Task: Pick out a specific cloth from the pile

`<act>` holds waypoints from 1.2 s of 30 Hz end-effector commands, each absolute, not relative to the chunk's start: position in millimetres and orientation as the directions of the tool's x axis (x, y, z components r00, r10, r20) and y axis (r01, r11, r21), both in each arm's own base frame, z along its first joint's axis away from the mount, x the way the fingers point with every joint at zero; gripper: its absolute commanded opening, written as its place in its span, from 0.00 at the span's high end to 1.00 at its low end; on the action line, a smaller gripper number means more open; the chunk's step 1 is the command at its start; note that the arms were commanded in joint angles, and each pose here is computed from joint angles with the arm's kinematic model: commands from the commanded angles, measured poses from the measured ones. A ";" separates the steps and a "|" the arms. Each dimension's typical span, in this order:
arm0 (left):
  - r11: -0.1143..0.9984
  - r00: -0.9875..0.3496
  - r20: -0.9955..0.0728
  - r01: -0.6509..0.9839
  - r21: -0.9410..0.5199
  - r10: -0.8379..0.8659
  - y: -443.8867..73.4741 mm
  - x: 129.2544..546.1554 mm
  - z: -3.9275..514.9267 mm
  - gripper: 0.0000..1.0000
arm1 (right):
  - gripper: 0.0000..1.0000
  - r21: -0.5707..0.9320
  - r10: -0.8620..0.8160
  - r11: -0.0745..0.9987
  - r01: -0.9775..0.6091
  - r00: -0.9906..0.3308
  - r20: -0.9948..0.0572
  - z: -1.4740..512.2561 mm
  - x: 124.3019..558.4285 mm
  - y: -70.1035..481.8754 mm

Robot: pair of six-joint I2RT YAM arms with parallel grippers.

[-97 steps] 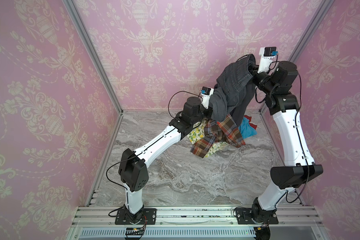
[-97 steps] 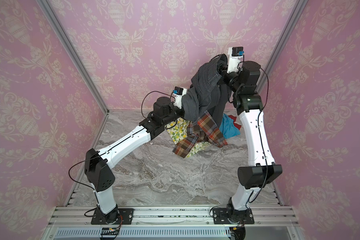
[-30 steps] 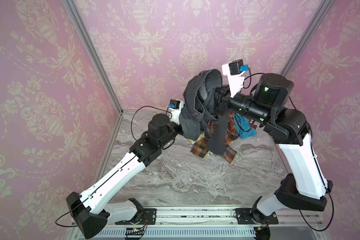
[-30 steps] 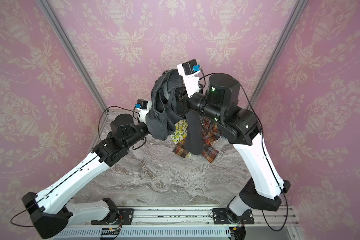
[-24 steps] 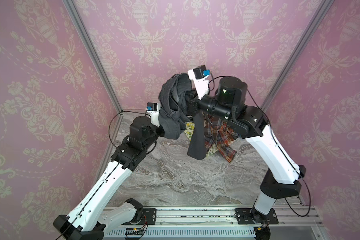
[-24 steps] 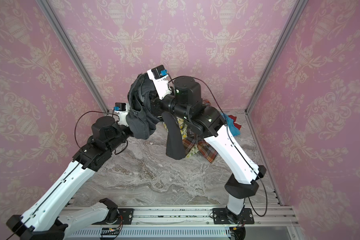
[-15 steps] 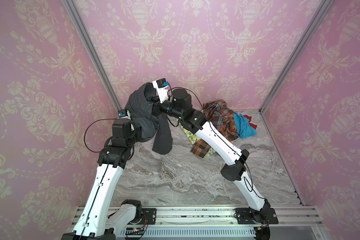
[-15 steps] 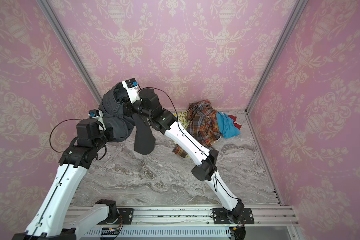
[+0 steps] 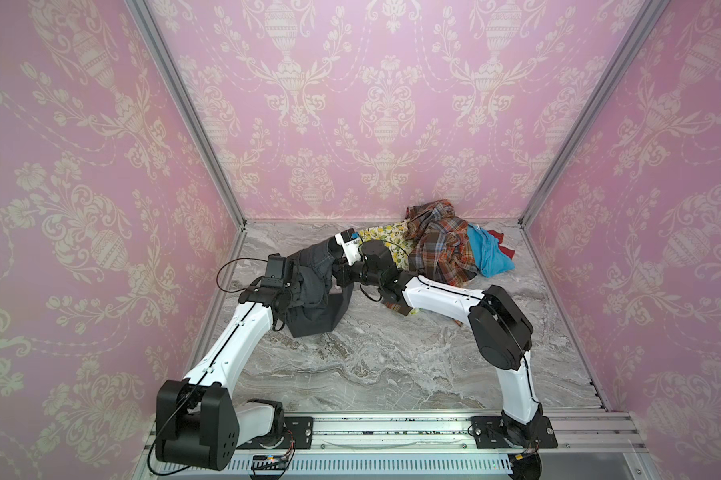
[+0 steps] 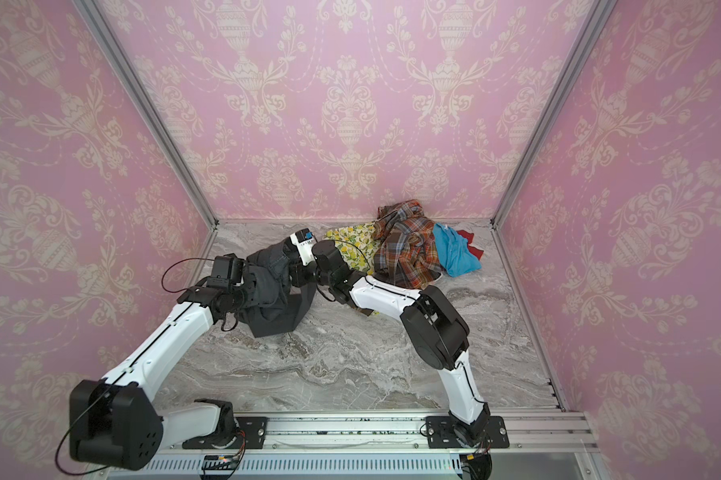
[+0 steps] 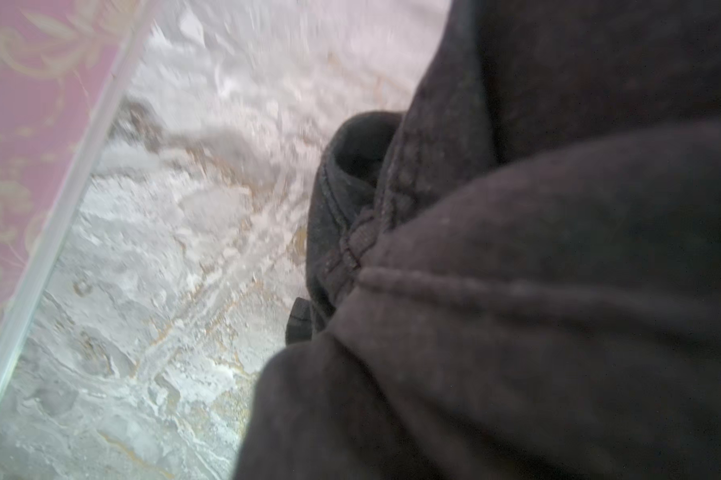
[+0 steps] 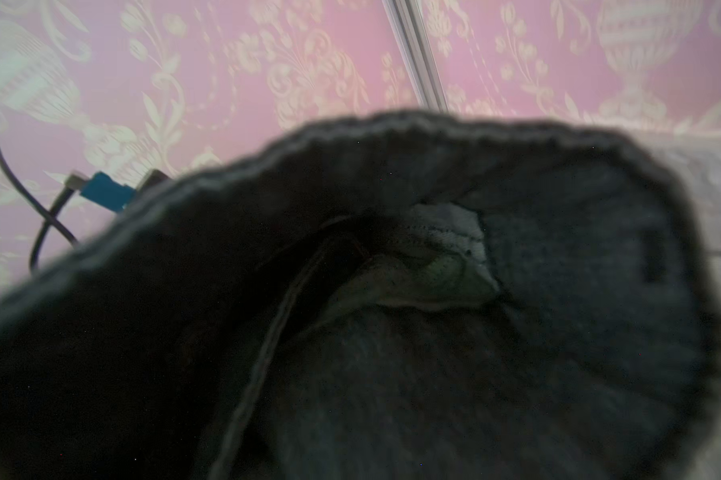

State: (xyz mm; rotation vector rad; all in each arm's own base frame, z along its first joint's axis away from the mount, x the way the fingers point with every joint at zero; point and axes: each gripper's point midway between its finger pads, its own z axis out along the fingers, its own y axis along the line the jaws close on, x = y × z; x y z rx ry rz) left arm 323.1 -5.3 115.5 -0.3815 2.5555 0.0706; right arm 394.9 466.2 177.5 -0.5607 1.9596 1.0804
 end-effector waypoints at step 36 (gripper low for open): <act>0.994 -0.781 -0.624 -0.057 0.096 0.015 -0.5 298.4 190.4 0.01 | 0.31 0.548 -0.045 0.574 -0.608 -0.692 -0.720 153.3 404.6 462.3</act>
